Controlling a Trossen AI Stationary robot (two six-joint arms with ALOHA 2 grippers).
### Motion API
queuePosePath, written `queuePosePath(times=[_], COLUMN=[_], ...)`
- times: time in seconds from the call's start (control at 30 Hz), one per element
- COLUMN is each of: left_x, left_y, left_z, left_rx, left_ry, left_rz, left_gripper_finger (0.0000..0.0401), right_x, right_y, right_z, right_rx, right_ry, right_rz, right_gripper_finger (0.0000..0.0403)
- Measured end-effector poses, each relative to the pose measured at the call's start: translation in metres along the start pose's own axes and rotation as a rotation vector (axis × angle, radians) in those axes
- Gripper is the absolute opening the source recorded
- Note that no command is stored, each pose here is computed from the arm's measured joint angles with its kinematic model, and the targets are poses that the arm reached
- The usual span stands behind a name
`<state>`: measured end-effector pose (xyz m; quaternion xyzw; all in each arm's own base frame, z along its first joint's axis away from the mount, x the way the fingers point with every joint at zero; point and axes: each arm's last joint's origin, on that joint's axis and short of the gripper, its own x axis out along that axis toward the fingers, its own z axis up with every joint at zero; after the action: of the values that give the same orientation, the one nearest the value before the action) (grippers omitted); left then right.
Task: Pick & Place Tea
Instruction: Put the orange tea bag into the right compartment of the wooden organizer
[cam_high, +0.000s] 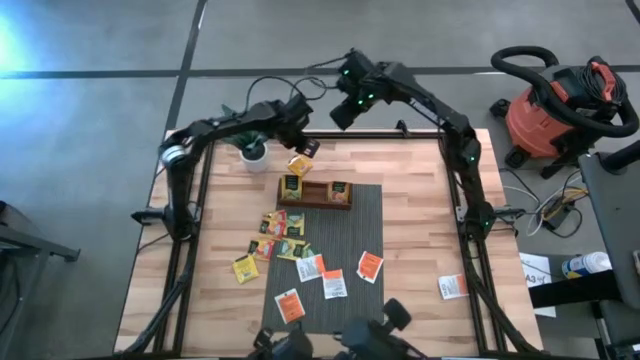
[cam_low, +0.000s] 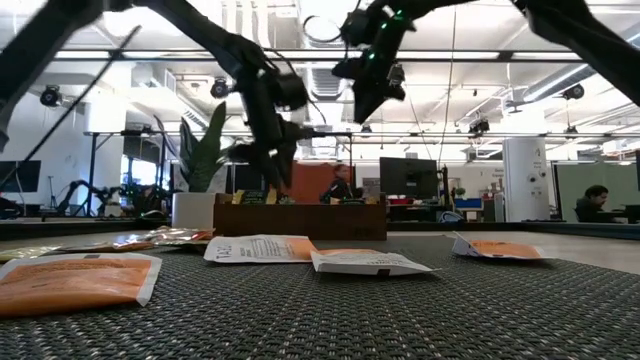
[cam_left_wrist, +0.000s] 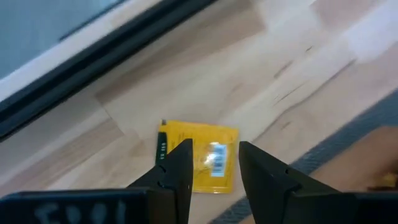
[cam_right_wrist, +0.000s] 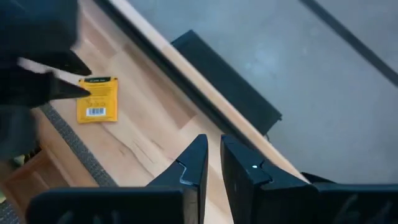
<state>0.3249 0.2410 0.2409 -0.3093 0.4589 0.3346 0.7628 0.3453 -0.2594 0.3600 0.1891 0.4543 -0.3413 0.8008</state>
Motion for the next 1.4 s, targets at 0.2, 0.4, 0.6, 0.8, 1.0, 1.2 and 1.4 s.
queuePosePath(times=[0.2,0.4,0.6,0.8,1.0,1.2,1.4], left_x=[0.016,0.015,0.033,0.053,0.07,0.08,0.085], left_y=[-0.01,-0.018,-0.017,-0.018,-0.015,-0.014,-0.018], left_z=[0.007,0.004,-0.001,-0.004,-0.006,-0.008,-0.001], left_rx=[0.056,0.066,0.044,0.043,0.021,0.016,-0.019], left_ry=[0.105,0.078,0.135,0.164,0.192,0.202,0.136], left_rz=[0.053,0.121,0.143,0.145,0.156,0.158,0.099], left_gripper_finger=[0.0123,0.0123,0.0123,0.0123,0.0123,0.0123,0.0123], right_x=[-0.044,-0.067,-0.068,-0.06,-0.045,-0.032,-0.033], right_y=[-0.021,-0.03,-0.031,-0.031,-0.03,-0.03,-0.03], right_z=[-0.001,-0.003,-0.003,-0.004,-0.01,-0.015,-0.014], right_rx=[0.041,0.051,0.056,0.052,0.038,0.019,0.013], right_ry=[-0.096,-0.149,-0.156,-0.128,-0.072,-0.034,-0.049], right_rz=[-0.04,-0.086,-0.091,-0.093,-0.1,-0.104,-0.103], right_gripper_finger=[0.0043,0.0043,0.0043,0.0043,0.0043,0.0043,0.0043])
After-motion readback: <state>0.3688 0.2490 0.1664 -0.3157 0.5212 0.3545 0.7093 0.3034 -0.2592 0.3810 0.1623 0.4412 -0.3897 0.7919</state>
